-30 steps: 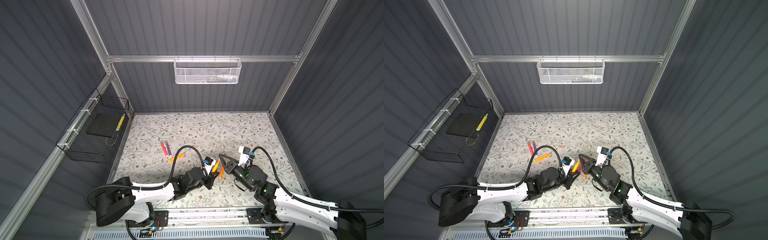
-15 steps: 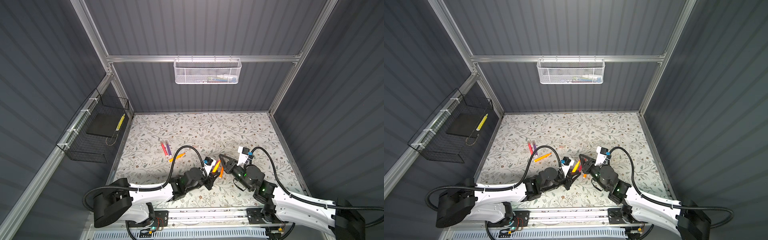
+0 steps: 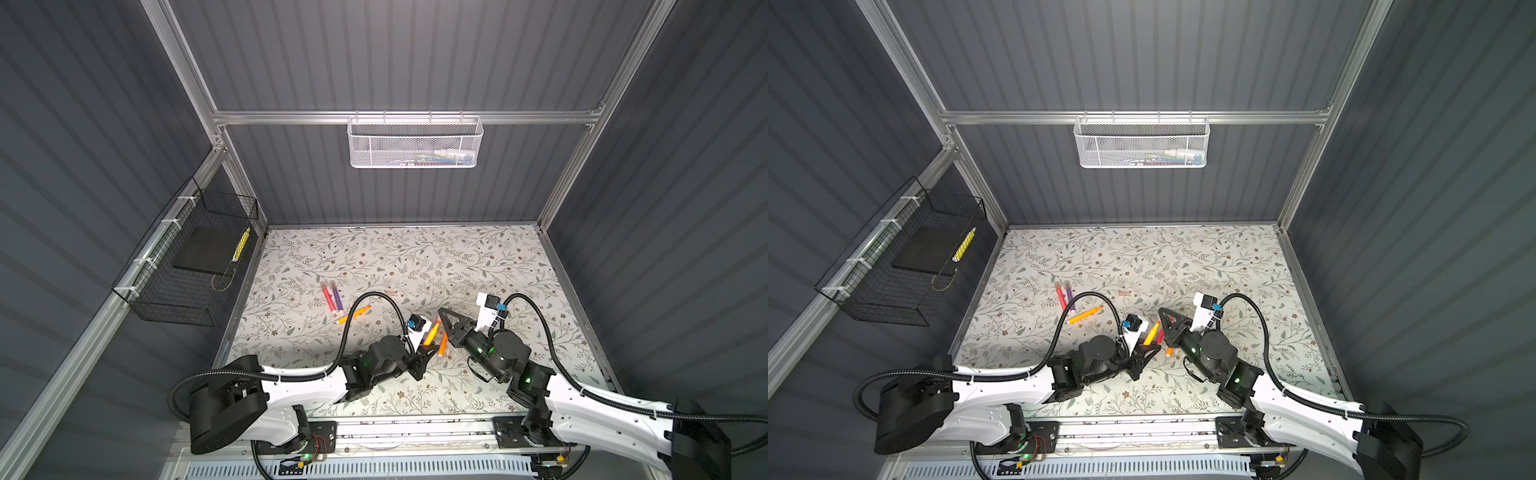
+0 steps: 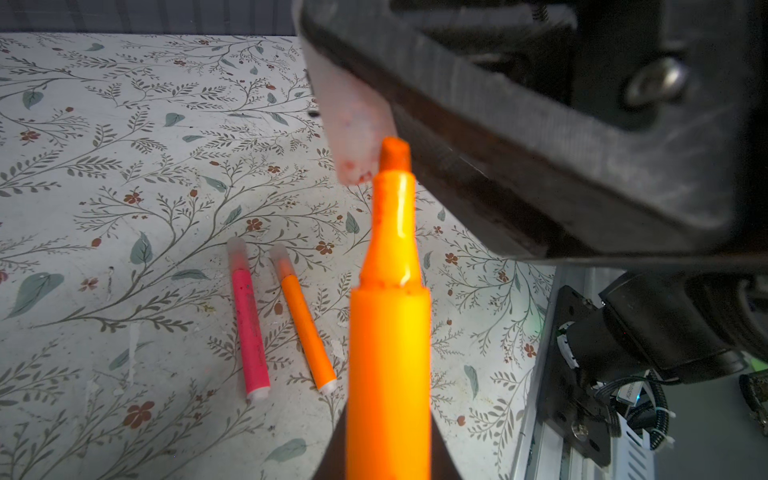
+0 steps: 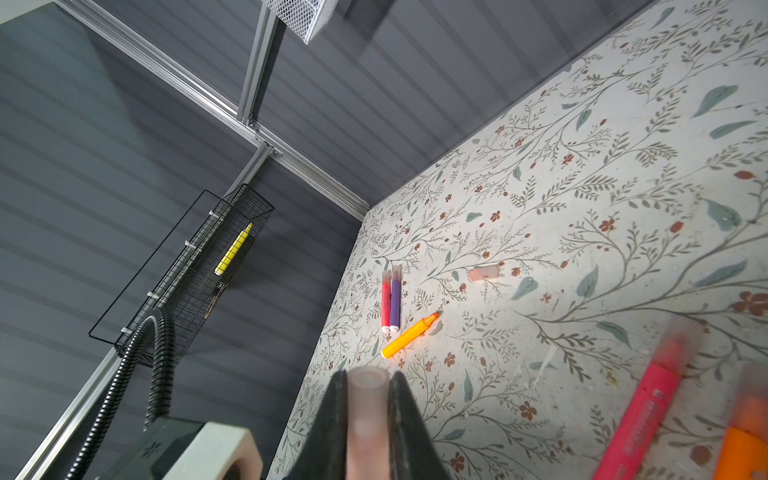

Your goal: Insert the pens into the pen caps

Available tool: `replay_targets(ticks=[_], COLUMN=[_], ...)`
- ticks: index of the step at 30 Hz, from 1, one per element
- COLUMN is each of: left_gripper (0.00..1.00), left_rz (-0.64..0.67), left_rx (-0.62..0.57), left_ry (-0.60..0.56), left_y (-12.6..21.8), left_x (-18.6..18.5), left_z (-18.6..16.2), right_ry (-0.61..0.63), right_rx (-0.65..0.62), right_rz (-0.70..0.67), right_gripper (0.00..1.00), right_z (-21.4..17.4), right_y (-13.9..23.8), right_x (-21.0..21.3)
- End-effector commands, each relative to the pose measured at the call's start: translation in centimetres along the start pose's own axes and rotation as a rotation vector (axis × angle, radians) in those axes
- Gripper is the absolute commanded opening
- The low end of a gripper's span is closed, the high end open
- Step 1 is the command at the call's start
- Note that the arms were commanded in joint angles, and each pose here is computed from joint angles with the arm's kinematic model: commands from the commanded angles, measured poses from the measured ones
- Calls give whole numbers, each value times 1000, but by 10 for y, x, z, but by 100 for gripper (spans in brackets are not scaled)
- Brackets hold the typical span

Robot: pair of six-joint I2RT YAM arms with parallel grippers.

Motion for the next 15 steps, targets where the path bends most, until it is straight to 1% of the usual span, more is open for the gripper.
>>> replay_targets(ticks=[1,15], left_gripper=[0,0], left_rz=[2,11], left_rx=[-2,2], left_ry=[4,-1], left_y=[0,-3], left_x=[1,2], left_z=[-2,-2], right_ry=[5,3], right_rx=[-24,-19], right_rz=[12,25], right_gripper=[0,0], right_z=[7,7], right_y=[1,0], right_x=[6,9])
Point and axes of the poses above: each gripper's point midway between its finger pads, its own y axis back along the fingers, its own x axis along the line the jaws close on, z = x × y, the point moved 5 cm from there along y, back along the fingers, and after that the axes turned 1 degree about y, right-handed, at the moved point
